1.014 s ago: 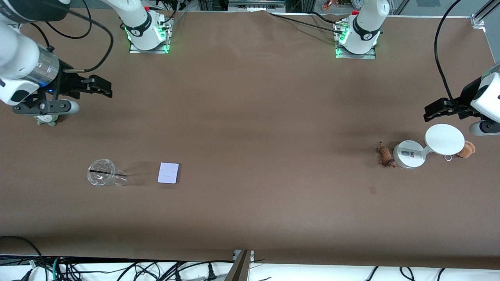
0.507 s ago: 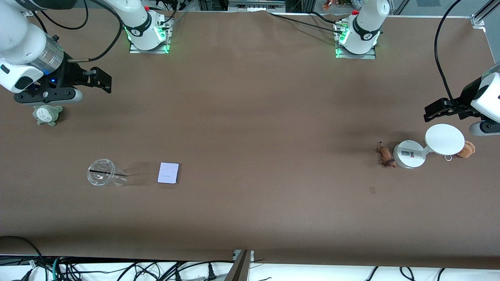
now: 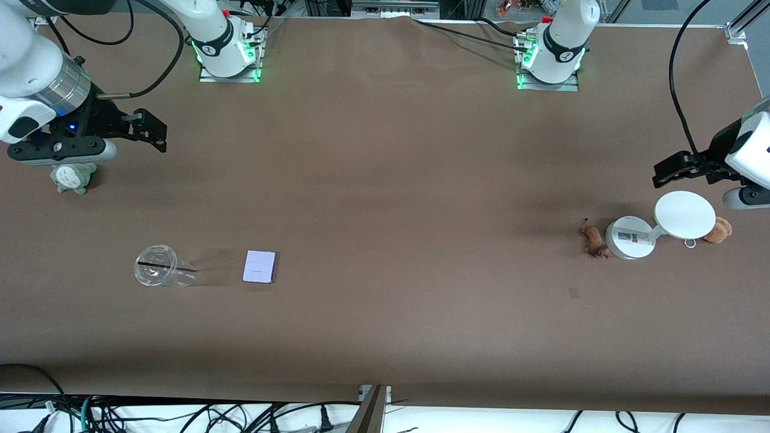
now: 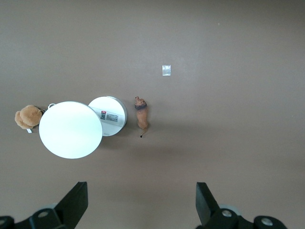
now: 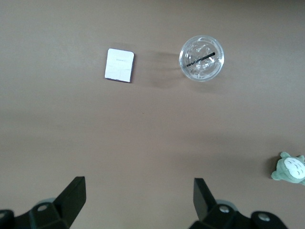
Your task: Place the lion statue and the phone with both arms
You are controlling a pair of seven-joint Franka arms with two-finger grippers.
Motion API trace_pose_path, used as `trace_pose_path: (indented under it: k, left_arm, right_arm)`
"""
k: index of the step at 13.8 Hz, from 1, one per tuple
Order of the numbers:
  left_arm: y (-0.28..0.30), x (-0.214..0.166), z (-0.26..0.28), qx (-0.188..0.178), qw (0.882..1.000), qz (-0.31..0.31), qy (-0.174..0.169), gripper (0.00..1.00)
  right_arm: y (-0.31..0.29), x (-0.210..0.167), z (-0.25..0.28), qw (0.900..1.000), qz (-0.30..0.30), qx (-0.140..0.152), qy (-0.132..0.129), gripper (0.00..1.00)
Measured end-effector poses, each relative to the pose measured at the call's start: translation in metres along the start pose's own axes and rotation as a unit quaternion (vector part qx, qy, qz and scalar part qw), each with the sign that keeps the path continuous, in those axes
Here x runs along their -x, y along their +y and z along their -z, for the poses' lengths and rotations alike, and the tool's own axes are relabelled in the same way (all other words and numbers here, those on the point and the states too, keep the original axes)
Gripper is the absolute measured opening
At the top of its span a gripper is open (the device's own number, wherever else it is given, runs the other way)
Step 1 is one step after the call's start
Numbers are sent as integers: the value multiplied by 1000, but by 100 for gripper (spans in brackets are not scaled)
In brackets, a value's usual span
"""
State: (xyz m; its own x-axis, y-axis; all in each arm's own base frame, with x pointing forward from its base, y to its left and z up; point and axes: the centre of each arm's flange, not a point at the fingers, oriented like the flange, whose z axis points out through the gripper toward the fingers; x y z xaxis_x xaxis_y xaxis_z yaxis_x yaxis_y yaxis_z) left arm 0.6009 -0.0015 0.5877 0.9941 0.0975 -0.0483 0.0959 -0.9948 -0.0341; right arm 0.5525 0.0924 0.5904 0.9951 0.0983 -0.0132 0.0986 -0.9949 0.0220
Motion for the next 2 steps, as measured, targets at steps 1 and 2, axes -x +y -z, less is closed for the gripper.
trace_pose_path:
  k: [1,2]
  left_arm:
    - [0,0,0,0,1000,0,0,100]
    - [-1,0,0,0,1000,0,0,100]
  right_arm:
    - [1,0,-1,1000,-1,0,0,100]
    - [2,-1,-1,1000,-2,0,-1,100]
